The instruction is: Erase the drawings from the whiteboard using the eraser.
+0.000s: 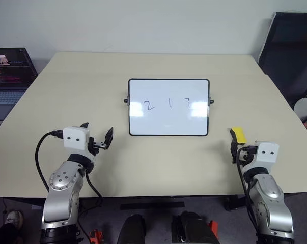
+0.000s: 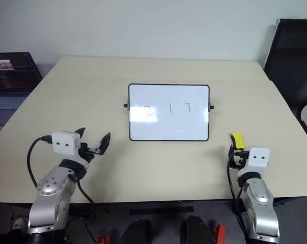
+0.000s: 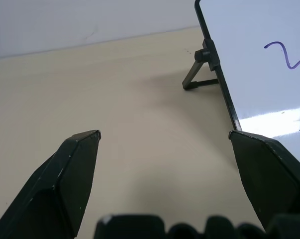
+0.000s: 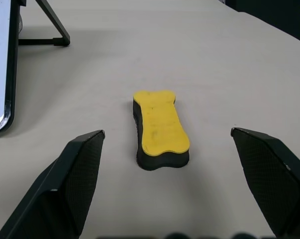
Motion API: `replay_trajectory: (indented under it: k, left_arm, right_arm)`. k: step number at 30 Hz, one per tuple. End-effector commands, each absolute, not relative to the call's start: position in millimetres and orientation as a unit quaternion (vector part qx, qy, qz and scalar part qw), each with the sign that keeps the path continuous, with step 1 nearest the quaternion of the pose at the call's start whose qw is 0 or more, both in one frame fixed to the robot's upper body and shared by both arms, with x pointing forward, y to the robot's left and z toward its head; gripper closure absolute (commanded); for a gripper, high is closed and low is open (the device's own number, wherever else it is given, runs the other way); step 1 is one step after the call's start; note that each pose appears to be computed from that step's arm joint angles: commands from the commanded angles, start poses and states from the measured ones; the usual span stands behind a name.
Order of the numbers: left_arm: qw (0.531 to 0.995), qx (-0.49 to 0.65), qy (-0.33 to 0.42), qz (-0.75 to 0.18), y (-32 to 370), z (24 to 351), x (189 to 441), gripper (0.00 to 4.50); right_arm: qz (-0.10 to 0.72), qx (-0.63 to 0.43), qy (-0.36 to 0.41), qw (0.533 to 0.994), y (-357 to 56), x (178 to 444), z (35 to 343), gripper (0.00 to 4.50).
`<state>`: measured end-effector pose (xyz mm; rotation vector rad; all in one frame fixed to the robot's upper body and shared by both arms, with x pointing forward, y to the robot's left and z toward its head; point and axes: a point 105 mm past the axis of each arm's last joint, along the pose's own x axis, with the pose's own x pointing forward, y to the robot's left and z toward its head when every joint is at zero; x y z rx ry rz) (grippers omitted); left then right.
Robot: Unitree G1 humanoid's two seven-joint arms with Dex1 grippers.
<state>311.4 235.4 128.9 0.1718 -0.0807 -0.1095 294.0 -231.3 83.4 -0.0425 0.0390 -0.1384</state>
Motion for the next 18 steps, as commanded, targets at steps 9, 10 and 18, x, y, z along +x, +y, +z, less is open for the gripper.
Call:
replay_trajectory:
  k: [9,10,18]
  left_arm:
    - [0.927,0.031,-0.1,-0.36,127.6,182.1,313.3,0.0]
    - [0.916,0.028,-0.095,-0.389,118.2,181.4,310.6,0.0]
    - [0.813,0.059,-0.033,-0.579,72.2,156.6,297.8,0.0]
  right_arm:
    - [-0.035,-0.042,0.015,0.998,-225.5,320.9,103.1,0.04]
    - [-0.029,-0.046,0.02,0.998,-224.1,323.7,102.0,0.04]
    - [-0.027,-0.035,0.068,0.997,-234.4,349.4,100.4,0.04]
